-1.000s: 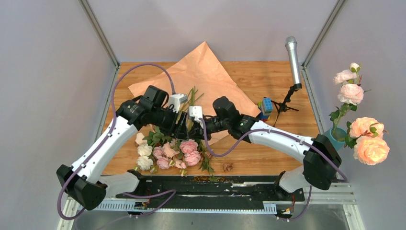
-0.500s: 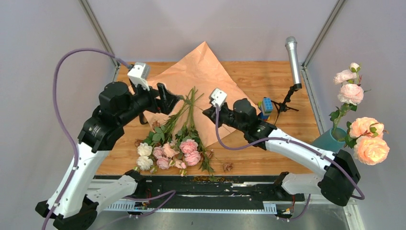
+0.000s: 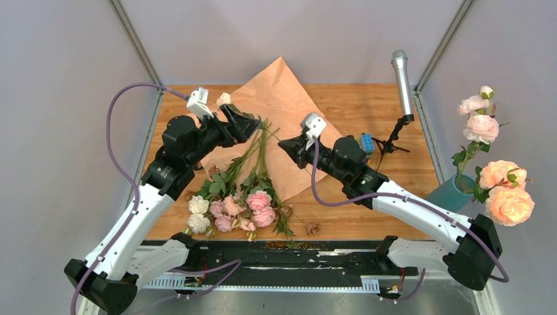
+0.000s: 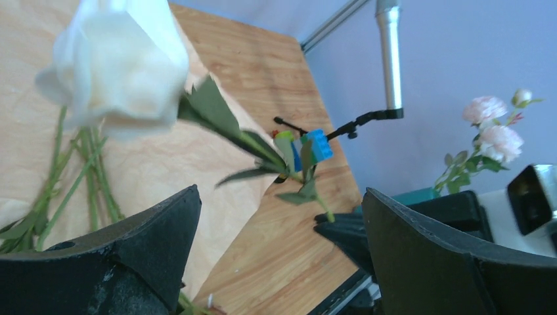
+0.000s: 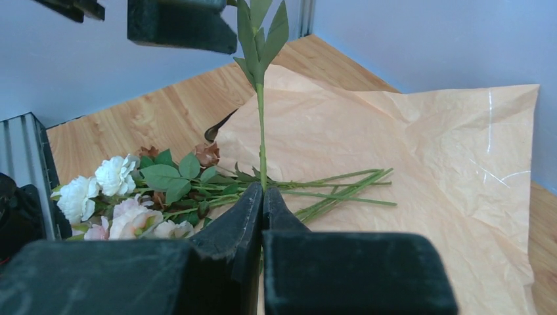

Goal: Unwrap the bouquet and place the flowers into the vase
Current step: Pick up the fake flower from the wrapping paper.

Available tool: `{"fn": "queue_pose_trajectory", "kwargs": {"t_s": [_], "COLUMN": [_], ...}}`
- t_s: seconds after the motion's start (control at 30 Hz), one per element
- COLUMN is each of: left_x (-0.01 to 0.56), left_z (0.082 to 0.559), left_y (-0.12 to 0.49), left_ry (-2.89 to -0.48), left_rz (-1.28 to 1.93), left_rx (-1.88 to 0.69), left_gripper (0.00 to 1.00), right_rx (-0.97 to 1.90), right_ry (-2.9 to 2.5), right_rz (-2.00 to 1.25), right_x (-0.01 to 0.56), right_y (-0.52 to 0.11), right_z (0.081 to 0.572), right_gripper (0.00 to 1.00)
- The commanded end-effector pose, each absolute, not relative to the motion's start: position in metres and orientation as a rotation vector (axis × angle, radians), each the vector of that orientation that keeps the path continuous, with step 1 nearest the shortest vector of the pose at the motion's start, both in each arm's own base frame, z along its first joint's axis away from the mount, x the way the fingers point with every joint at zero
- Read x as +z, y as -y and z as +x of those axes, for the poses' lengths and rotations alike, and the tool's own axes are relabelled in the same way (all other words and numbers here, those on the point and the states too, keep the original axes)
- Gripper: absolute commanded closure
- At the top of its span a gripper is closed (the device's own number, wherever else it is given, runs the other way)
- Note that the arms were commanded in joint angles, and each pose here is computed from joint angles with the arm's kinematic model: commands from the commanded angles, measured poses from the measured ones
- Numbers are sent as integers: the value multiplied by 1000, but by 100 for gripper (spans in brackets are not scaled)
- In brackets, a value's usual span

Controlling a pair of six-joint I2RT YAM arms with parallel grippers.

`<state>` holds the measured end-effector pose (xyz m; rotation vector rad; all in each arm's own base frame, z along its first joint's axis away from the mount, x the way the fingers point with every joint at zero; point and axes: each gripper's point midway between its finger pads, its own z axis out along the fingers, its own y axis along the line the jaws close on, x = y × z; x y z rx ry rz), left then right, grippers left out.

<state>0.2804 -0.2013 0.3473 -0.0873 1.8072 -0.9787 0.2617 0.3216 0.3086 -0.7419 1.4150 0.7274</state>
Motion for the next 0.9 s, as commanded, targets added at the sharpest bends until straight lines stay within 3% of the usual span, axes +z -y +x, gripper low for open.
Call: {"fn": "queue_pose_trajectory", "kwargs": {"t_s": [0.0, 0.17, 0.33, 0.4, 0.47, 0.6, 0.87], "left_x": [406, 400, 393, 390, 387, 384, 380], "left_z": [281, 291, 294, 294, 293, 291, 290], "left_y": [201, 196, 195, 194, 192, 190, 192], "left_ry": [-1582, -1558, -1561, -1569, -1569, -1560, -1556], "left_rz": [-141, -221, -239, -234, -230, -225, -230], "left_rx": [-1115, -1139, -1146, -1129, -1112, -1106, -1126], "left_gripper": [4, 26, 67, 88, 100, 100, 100], "right_rx": [815, 846, 855, 851, 842, 855, 903], "right_ry": [-1339, -1317, -1311, -1328, -1353, -1396, -1513], "right_rz": [-759, -804, -854, -867, -852, -871, -982], "right_x": [325, 325, 322, 320, 321, 335, 330], "right_y": [-328, -331, -334, -335, -335, -346, -379], "right_z": [247, 239, 234, 234, 239, 245, 255], "right_gripper": [100, 100, 100, 84, 70, 55, 47]}}
